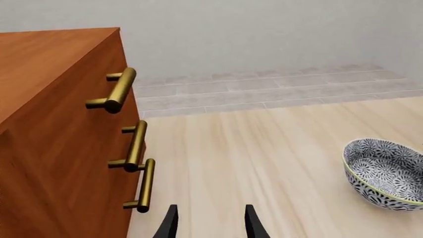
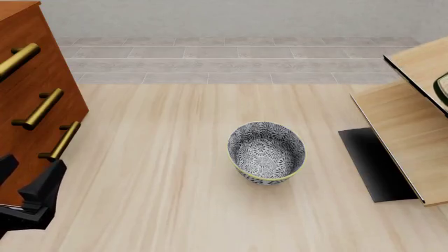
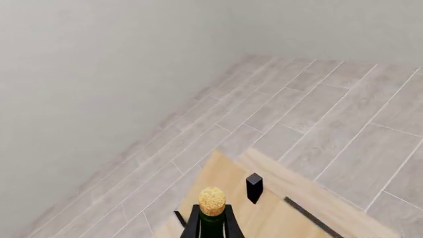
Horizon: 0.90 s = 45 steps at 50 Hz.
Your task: Put the wine bottle on the wine rack.
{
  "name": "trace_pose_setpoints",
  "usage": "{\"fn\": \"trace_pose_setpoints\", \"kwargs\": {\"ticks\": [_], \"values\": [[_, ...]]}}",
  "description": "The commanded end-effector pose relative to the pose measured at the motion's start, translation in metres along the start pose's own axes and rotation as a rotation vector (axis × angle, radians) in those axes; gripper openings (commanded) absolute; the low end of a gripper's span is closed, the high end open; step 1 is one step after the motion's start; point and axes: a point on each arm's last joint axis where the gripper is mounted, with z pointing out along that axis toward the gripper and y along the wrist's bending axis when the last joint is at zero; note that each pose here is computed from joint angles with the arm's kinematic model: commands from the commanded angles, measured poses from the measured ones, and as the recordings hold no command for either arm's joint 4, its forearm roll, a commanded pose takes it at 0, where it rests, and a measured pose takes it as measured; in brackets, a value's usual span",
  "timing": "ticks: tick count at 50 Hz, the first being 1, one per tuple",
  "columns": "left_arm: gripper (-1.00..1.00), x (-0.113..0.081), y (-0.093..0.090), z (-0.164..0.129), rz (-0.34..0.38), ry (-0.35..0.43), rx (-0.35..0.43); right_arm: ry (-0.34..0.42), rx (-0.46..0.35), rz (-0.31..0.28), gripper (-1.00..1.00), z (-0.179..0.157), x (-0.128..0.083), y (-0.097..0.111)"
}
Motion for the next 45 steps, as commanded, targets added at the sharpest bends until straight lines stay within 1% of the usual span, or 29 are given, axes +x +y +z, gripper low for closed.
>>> {"fn": "trace_pose_setpoints", "kwargs": {"ticks": [1, 2, 20, 29, 30, 38, 45], "values": [[1.0, 0.0, 0.0, 0.0, 0.0, 0.001, 0.002, 0.002, 0.016, 0.039, -1.0, 0.012, 0.005, -0.006], [1.0, 0.0, 0.0, 0.0, 0.0, 0.0, 0.001, 0.003, 0.023, 0.031, -1.0, 0.014, 0.005, -0.007], [1.0, 0.0, 0.0, 0.001, 0.003, 0.005, 0.001, 0.021, 0.054, 0.06, -1.0, 0.03, 0.02, -0.019], [1.0, 0.001, 0.0, 0.002, 0.004, 0.01, 0.002, 0.029, 0.054, 0.062, -1.0, 0.036, 0.023, -0.02], [1.0, 0.0, 0.0, 0.002, 0.005, 0.01, 0.003, 0.032, 0.062, 0.054, -1.0, 0.039, 0.022, -0.022], [1.0, 0.001, 0.0, 0.002, 0.008, 0.011, 0.002, 0.034, 0.086, 0.058, -1.0, 0.051, 0.024, -0.028], [1.0, 0.001, 0.0, 0.001, 0.008, 0.013, 0.0, 0.031, 0.11, 0.058, -1.0, 0.063, 0.02, -0.033]]}}
